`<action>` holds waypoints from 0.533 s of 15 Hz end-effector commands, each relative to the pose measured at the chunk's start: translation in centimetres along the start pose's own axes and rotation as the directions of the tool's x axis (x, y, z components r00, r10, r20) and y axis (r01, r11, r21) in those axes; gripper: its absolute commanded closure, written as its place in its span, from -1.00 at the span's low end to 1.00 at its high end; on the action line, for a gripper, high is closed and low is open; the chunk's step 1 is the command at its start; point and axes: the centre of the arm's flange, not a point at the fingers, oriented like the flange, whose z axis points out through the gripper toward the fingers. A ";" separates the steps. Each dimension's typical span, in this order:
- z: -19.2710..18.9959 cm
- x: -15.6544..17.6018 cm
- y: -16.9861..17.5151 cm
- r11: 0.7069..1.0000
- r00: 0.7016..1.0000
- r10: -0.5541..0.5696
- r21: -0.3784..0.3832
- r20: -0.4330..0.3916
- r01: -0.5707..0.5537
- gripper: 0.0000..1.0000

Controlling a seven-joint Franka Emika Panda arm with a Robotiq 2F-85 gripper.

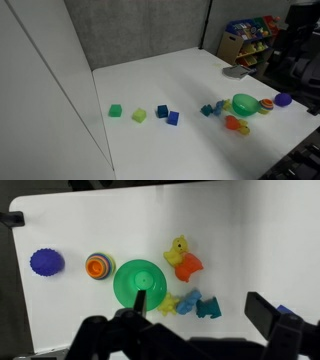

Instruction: Pick up the light blue toy from the green bowl and put it on the table

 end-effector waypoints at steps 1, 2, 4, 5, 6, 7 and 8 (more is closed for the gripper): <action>-1.2 -4.7 0.1 1.000 0.999 0.017 -0.011 -0.033 -0.018 -1.00; -1.5 -5.4 0.1 1.000 0.999 0.020 -0.009 -0.044 -0.020 -1.00; -2.0 -6.5 0.4 1.000 0.998 0.027 0.004 -0.061 -0.027 -1.00; -2.3 -7.0 0.6 0.999 0.997 0.036 0.012 -0.068 -0.035 -1.00; -2.7 -7.5 0.9 0.999 0.997 0.040 0.018 -0.073 -0.039 -1.00; -3.1 -8.0 1.3 0.999 0.996 0.047 0.020 -0.078 -0.045 -1.00; -3.3 -8.4 1.8 0.998 0.995 0.054 0.026 -0.082 -0.052 -1.00</action>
